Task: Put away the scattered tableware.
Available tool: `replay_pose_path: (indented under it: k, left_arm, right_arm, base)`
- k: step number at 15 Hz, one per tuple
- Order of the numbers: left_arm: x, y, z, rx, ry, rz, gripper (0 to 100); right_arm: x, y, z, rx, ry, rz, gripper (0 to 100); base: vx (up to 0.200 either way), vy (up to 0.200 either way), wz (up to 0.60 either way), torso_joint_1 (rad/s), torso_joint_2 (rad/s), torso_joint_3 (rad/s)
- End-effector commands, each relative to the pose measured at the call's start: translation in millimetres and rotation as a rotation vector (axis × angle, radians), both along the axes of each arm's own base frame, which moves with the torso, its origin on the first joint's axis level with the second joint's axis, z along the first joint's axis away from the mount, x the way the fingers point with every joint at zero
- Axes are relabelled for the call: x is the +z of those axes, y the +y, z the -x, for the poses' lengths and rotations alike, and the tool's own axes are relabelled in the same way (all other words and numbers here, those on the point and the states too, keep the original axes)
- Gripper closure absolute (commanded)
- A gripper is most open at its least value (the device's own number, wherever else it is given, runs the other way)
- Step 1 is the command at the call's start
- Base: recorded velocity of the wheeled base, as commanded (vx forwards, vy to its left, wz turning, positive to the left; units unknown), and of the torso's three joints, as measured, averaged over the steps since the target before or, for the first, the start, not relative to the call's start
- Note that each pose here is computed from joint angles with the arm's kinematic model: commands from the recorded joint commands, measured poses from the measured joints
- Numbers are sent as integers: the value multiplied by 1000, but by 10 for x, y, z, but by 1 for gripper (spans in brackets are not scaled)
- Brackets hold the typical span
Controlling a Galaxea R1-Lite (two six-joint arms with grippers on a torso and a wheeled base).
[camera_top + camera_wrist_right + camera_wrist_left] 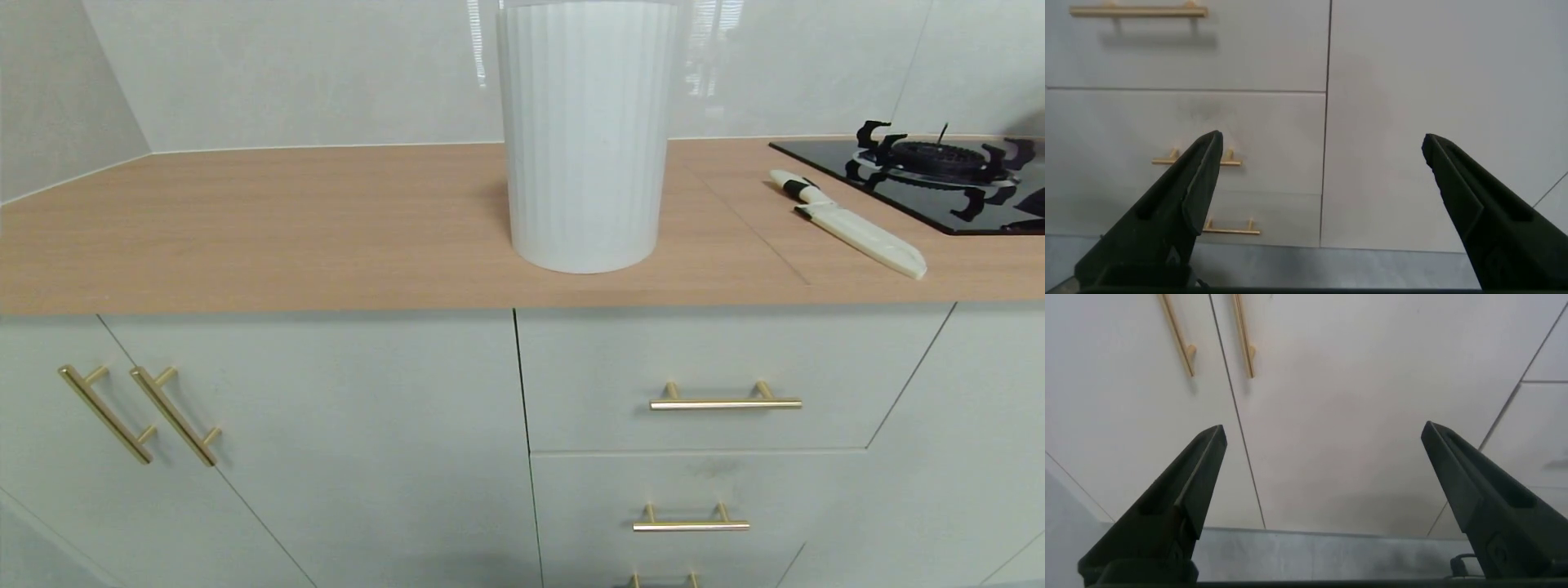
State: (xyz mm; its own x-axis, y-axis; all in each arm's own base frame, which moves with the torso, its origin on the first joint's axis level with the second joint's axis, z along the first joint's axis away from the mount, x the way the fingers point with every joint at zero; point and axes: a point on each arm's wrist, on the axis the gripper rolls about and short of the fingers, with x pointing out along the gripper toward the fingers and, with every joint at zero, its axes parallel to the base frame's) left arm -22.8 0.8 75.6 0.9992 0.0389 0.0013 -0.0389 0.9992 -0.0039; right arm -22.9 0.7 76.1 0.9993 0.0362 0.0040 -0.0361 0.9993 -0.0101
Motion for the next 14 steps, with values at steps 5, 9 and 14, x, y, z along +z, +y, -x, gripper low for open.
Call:
replay_pose_path:
  k: [5,9,14]
  left_arm:
    - [1,0,-1,1,1,1,0]
    - [1,0,-1,1,1,1,0]
    - [1,0,-1,1,1,1,0]
  right_arm:
    - [1,0,-1,1,1,1,0]
    - [-3,0,-2,1,2,2,0]
    - [-3,0,-2,1,2,2,0]
  base:
    - [0,0,0,96,-379,-269]
    - [0,0,0,200,-491,-273]
    - [0,0,0,217,-472,-269]
